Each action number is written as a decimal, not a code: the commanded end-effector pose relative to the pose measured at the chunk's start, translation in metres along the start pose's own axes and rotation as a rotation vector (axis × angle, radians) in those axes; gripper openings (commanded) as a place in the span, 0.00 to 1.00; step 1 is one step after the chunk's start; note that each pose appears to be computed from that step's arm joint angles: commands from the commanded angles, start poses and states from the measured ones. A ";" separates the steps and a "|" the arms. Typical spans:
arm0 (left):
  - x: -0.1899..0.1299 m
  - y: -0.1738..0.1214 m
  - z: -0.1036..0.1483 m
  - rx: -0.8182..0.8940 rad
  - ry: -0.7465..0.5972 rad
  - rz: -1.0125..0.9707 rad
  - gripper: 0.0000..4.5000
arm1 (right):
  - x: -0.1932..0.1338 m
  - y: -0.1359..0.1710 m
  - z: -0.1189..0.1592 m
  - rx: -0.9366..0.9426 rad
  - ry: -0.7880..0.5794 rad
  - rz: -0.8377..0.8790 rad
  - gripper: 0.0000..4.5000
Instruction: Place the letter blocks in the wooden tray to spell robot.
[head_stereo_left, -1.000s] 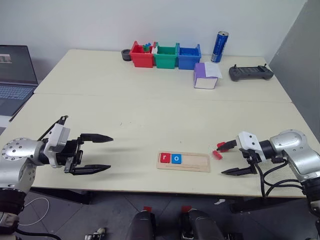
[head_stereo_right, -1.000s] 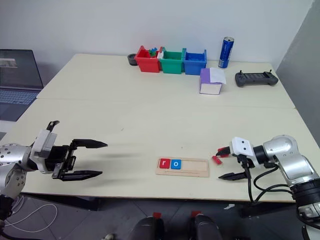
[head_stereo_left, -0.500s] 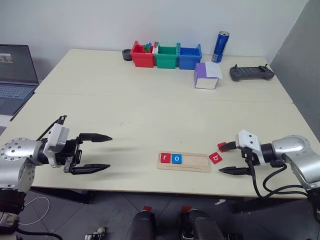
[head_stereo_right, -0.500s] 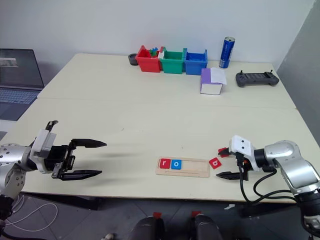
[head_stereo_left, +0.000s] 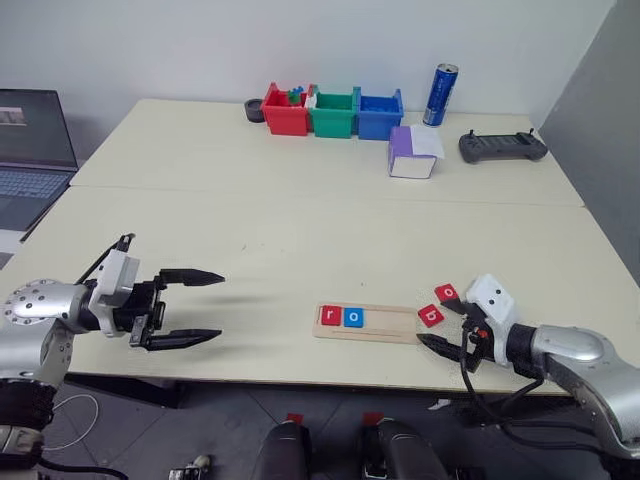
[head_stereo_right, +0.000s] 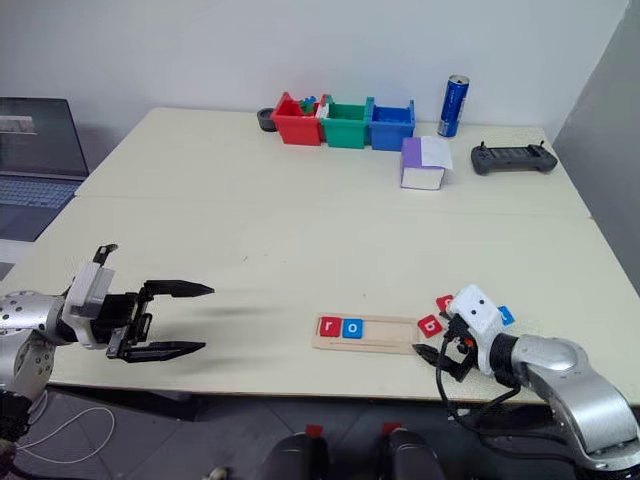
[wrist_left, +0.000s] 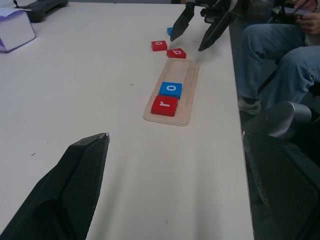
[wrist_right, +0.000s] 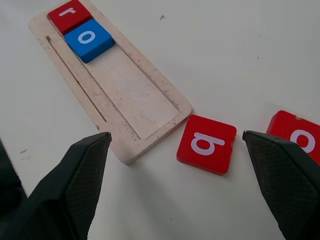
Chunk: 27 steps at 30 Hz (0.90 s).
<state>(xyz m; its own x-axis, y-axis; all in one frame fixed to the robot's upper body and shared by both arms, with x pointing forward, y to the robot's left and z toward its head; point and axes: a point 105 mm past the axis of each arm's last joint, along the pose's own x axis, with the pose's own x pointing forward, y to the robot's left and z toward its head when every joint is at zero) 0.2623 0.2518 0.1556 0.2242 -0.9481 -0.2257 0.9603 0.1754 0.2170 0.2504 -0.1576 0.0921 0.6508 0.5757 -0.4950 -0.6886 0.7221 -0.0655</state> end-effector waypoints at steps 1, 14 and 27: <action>-0.001 0.004 0.004 0.023 0.011 -0.004 1.00 | -0.004 -0.005 0.002 0.011 -0.013 -0.099 0.99; 0.006 0.016 0.007 0.045 0.027 -0.028 1.00 | -0.002 -0.010 -0.007 0.114 -0.049 -0.228 0.99; 0.005 0.016 0.006 0.049 0.022 -0.021 1.00 | 0.010 -0.016 -0.020 0.183 -0.046 -0.253 0.87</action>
<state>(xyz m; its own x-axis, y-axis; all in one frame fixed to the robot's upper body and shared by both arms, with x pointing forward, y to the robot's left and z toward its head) 0.2778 0.2452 0.1546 0.1994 -0.9464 -0.2542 0.9647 0.1440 0.2205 0.2623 -0.1717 0.0735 0.8134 0.3817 -0.4390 -0.4322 0.9016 -0.0167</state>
